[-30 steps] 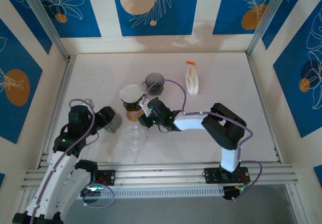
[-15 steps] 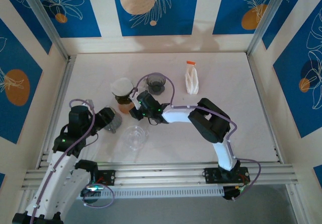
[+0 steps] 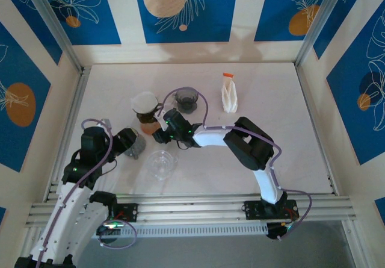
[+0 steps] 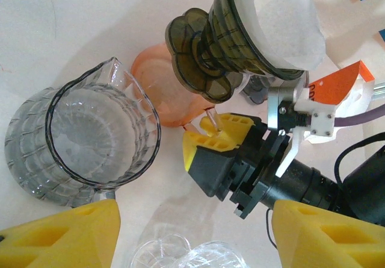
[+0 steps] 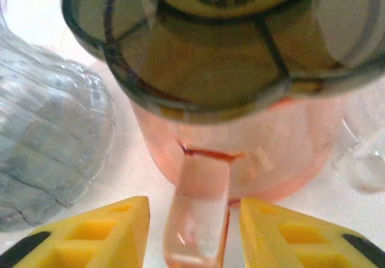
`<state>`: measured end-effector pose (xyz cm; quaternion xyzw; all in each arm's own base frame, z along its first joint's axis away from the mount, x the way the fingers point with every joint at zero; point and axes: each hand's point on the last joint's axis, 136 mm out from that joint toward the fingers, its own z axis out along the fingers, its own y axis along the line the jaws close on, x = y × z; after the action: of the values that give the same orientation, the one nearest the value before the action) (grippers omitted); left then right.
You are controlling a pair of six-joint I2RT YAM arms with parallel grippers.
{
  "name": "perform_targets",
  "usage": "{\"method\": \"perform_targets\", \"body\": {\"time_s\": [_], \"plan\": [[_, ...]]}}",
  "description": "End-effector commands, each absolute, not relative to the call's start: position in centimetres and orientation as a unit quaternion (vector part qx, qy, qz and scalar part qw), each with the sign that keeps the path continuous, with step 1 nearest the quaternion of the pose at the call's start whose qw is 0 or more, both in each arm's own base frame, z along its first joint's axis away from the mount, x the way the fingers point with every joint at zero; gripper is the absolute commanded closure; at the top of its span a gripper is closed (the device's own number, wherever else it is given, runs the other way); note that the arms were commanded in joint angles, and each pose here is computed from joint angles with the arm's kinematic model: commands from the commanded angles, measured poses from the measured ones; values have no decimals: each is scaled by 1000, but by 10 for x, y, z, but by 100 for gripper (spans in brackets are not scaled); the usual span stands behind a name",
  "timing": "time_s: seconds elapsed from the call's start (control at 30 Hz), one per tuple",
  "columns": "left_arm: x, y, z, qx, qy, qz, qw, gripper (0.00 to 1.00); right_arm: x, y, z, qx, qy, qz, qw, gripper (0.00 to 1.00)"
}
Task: Place the coffee filter in the dripper
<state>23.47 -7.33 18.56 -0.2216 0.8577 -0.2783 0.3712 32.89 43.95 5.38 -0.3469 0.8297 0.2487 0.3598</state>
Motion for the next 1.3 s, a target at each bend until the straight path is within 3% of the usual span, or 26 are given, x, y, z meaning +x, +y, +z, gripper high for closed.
{"method": "perform_targets", "body": {"time_s": [0.0, 0.5, 0.97, 1.27], "plan": [[234, -70, 200, -215, 853, -273, 390, 32, 327, 438, 87, -337, 813, 265, 393, 49], [236, -53, 188, -210, 869, -212, 395, 30, 292, 408, 143, -294, 809, 275, 429, 43], [258, -60, 143, -182, 909, -190, 323, 32, 234, 356, 152, -280, 843, 284, 360, 41], [264, -38, 141, -205, 906, -134, 344, 33, 221, 339, 155, -272, 846, 276, 366, 41]]}}
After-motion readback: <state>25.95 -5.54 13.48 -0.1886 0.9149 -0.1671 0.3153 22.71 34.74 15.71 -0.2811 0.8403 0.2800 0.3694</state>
